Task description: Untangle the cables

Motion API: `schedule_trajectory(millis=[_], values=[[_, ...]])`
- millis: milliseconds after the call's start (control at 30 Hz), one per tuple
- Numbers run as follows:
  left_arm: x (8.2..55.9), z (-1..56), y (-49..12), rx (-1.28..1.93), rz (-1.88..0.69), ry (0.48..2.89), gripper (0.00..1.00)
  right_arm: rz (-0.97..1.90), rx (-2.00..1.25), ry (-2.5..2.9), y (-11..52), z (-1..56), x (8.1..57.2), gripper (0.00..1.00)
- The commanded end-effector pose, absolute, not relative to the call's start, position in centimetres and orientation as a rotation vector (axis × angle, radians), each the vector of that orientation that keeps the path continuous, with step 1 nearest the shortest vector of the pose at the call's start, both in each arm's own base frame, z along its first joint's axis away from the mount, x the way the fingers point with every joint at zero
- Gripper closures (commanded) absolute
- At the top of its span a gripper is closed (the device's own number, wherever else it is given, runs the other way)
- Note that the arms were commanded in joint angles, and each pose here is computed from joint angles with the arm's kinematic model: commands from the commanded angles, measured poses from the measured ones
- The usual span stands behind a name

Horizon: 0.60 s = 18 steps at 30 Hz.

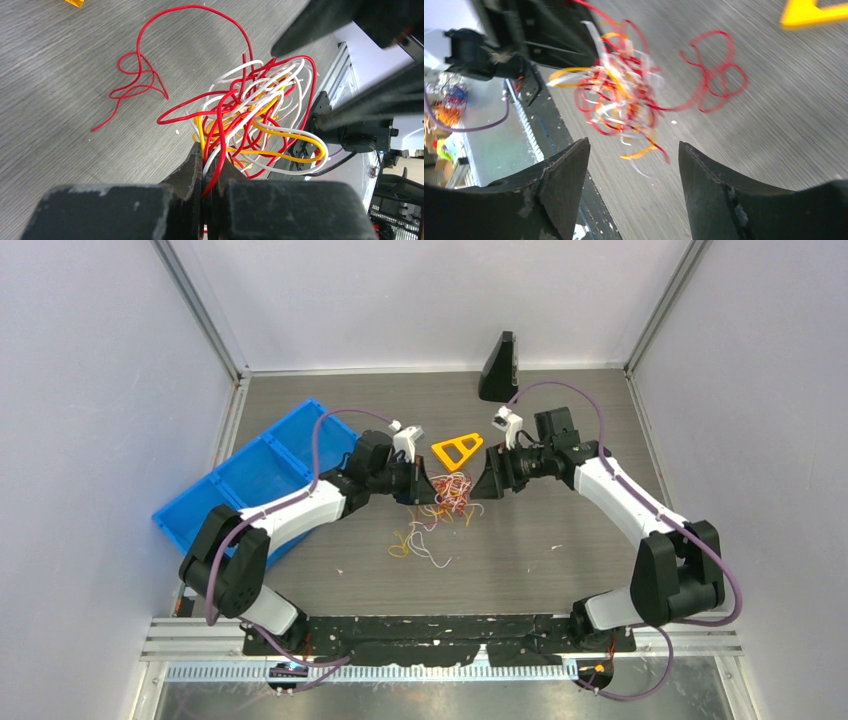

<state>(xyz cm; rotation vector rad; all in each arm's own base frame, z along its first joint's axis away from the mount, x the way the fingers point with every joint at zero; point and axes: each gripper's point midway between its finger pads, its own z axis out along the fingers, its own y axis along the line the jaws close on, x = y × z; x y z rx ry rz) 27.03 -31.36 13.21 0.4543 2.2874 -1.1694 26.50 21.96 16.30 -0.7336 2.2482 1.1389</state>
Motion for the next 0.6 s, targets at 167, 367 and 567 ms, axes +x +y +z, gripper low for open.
schedule_trajectory(millis=[167,367,567], values=[[26.3,16.4,-32.1,0.597,-1.239,2.199,1.00,0.933,-0.747,2.241,23.6,15.6,29.8,0.88],[24.7,15.1,-28.7,0.640,-1.138,2.254,1.00,0.629,-0.568,2.347,16.5,14.2,32.5,0.95],[24.1,13.3,-25.4,0.628,-1.040,2.334,1.00,0.346,-0.424,2.386,9.9,13.5,32.7,0.95]])
